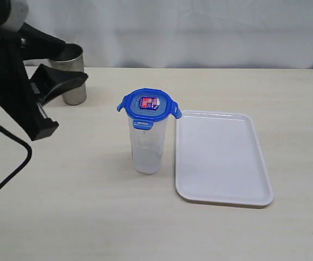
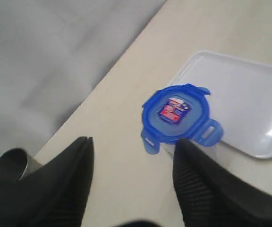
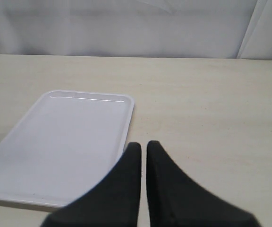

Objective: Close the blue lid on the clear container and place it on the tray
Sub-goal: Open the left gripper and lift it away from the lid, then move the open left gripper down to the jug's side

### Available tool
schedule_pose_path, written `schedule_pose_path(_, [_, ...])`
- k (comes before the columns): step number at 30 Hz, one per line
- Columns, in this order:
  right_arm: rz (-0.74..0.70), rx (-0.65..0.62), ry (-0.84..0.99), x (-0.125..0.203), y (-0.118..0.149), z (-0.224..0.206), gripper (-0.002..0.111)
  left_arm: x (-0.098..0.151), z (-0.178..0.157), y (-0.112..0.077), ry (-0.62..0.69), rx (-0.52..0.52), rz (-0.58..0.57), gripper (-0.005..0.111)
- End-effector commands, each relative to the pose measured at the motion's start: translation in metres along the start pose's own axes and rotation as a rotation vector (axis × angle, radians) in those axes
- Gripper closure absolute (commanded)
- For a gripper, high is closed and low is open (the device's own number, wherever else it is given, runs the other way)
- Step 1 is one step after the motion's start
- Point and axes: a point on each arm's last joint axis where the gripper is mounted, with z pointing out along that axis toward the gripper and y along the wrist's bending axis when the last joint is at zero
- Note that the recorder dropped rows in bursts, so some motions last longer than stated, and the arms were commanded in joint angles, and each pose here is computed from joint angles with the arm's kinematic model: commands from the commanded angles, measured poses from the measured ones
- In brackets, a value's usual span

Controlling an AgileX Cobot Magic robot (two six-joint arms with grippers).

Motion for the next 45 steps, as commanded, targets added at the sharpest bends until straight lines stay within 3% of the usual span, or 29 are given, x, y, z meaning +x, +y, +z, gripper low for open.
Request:
schedule_pose_path(1, [0.007, -0.001, -0.001, 0.001, 0.000, 0.000, 0.104, 0.014, 0.002, 0.019, -0.066, -0.140, -0.197, 0.057])
schedule_pose_path(8, [0.007, -0.001, -0.001, 0.001, 0.000, 0.000, 0.104, 0.034, -0.001, 0.042, -0.107, -0.321, -0.339, 0.057])
schedule_pose_path(13, [0.007, -0.001, -0.001, 0.001, 0.000, 0.000, 0.104, 0.051, -0.004, 0.049, -0.259, -0.514, -0.506, 0.057])
schedule_pose_path(15, [0.007, -0.001, -0.001, 0.001, 0.000, 0.000, 0.104, 0.059, -0.004, 0.045, -0.353, -0.537, -0.581, 0.057])
schedule_pose_path(17, [0.007, -0.001, -0.001, 0.001, 0.000, 0.000, 0.104, 0.062, -0.003, 0.037, -0.431, -0.493, -0.593, 0.057])
schedule_pose_path(21, [0.007, -0.001, -0.001, 0.001, 0.000, 0.000, 0.104, 0.043, 0.005, 0.012, -0.528, -0.161, -0.447, 0.057])
schedule_pose_path(23, [0.007, -0.001, -0.001, 0.001, 0.000, 0.000, 0.104, 0.040, 0.013, 0.007, -0.519, -0.064, -0.445, 0.057])
schedule_pose_path(28, [0.007, -0.001, -0.001, 0.001, 0.000, 0.000, 0.104, 0.062, 0.036, 0.015, -0.398, -0.040, -0.490, 0.057])
schedule_pose_path(32, [0.007, -0.001, -0.001, 0.001, 0.000, 0.000, 0.104, 0.078, 0.040, 0.014, -0.410, 0.075, -0.443, 0.057])
schedule_pose_path(39, [0.007, -0.001, -0.001, 0.001, 0.000, 0.000, 0.104, 0.140, 0.064, 0.010, -0.212, 0.167, -0.463, 0.057])
schedule_pose_path(45, [0.007, -0.001, -0.001, 0.001, 0.000, 0.000, 0.104, 0.179, 0.090, 0.008, -0.101, 0.142, -0.508, 0.057])
